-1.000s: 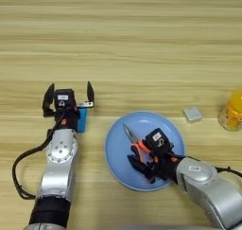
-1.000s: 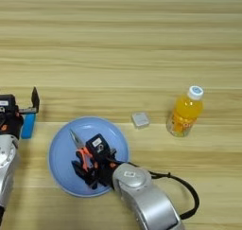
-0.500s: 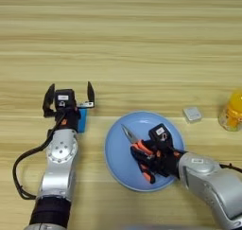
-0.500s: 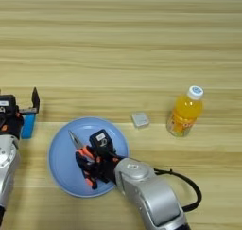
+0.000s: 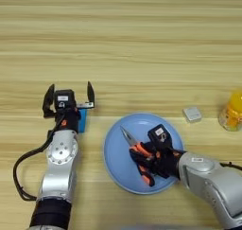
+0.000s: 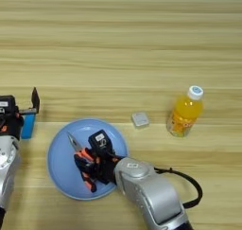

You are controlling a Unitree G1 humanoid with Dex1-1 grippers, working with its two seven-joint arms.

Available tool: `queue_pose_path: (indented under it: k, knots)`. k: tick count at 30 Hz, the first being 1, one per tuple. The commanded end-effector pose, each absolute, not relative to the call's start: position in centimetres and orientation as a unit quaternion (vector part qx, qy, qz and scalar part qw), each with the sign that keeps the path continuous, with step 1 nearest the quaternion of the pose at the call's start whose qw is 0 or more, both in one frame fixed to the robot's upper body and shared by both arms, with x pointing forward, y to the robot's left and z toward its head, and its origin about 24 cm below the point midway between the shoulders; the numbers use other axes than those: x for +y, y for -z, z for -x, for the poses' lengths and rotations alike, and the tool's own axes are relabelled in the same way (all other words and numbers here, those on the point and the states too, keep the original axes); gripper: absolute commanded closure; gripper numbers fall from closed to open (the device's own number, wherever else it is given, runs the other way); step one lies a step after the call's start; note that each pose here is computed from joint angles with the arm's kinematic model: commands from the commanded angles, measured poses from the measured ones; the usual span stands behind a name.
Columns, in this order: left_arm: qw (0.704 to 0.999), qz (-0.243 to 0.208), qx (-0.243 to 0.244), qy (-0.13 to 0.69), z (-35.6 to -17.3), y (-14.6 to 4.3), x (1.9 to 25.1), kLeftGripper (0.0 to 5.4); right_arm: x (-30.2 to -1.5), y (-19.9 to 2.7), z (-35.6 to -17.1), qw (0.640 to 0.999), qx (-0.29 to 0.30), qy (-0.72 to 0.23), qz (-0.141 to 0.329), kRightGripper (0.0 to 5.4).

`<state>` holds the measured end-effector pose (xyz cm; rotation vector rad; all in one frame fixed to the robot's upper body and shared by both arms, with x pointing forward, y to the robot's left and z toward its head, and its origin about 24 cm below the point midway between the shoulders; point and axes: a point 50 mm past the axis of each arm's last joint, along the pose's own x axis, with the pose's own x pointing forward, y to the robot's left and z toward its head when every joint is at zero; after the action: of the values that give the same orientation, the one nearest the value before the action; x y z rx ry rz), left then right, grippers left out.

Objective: Move the objects on the table

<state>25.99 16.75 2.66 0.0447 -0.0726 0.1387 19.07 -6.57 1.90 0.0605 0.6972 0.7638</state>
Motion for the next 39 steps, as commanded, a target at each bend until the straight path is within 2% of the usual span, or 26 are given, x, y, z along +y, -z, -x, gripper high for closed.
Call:
queue_pose_path:
  k: [1,6,12,18,23,39]
  knots:
    - [0.996,-0.032,-0.029,-0.073,-26.0,-2.8,16.7,0.0,-8.2,3.9,-14.3,0.773,0.545,-0.319,-0.063,3.09]
    - [0.996,-0.032,-0.028,-0.073,-26.0,-2.8,16.7,0.0,-6.8,2.3,-16.2,0.786,0.506,-0.331,-0.13,3.11]
    - [0.996,-0.032,-0.026,-0.074,-26.0,-2.7,16.7,0.0,-5.9,1.4,-17.6,0.786,0.475,-0.338,-0.205,3.11]
    - [0.996,-0.032,-0.025,-0.074,-26.1,-2.7,16.7,0.0,-5.6,0.7,-18.5,0.786,0.454,-0.342,-0.245,3.12]
    - [0.996,-0.032,-0.025,-0.074,-26.1,-2.7,16.7,0.0,-5.6,0.4,-19.0,0.789,0.445,-0.339,-0.255,3.13]
    - [0.996,-0.032,-0.025,-0.074,-26.1,-2.7,16.8,0.0,-6.6,-2.1,-20.6,0.821,0.391,-0.34,-0.24,3.13]
